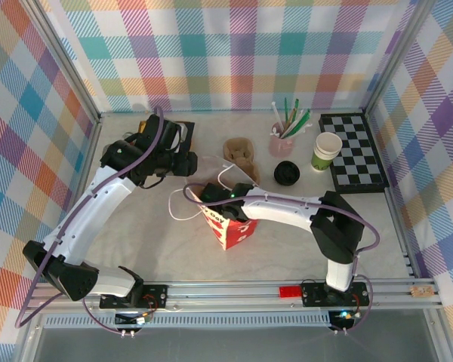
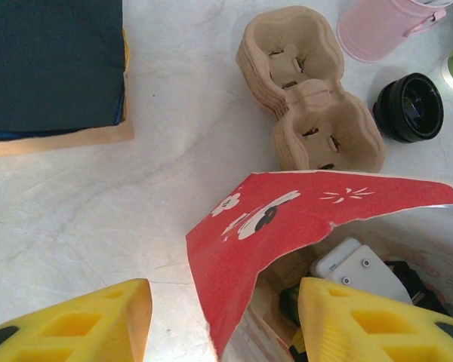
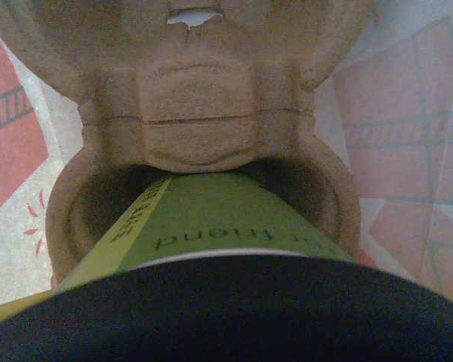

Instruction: Pack the takeout coffee

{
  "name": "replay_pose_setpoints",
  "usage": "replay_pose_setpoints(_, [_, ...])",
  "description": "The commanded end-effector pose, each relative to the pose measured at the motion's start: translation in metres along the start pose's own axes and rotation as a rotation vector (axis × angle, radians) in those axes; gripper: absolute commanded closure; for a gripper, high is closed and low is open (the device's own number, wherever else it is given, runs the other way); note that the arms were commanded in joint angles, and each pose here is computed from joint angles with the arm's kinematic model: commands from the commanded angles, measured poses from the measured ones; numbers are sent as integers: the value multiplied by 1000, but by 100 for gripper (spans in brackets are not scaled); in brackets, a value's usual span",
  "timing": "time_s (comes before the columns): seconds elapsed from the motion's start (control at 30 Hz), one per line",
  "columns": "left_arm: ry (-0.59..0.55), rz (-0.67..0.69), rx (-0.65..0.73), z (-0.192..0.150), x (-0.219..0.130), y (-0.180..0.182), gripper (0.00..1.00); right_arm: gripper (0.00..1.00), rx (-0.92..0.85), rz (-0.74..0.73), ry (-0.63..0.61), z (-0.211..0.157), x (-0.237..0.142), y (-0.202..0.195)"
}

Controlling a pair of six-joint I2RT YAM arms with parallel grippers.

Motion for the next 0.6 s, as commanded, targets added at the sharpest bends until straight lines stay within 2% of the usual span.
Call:
replay_pose_setpoints(0.0, [-29, 8, 2, 10, -3, -1, 44, 54, -38, -10, 128, -25, 58, 4])
replay_pose_setpoints(0.47, [-18, 23, 12, 12, 5, -1, 42, 54, -47, -4, 157, -24, 73, 7])
replay_pose_setpoints(0.57, [-20, 27, 12, 13, 5, 0, 39, 54, -46, -4, 162, -25, 76, 7])
Point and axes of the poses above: each hand's point on the last joint's axis, 136 mm out from that joint toward the fingers, its own x axis out along the fingers, its own y axis along the line the jaws close on, z = x × y, the point moved 2 cm from there along -x, back along the fingers, and after that the axes turned 1 degree about x, right-handed, at the moved point
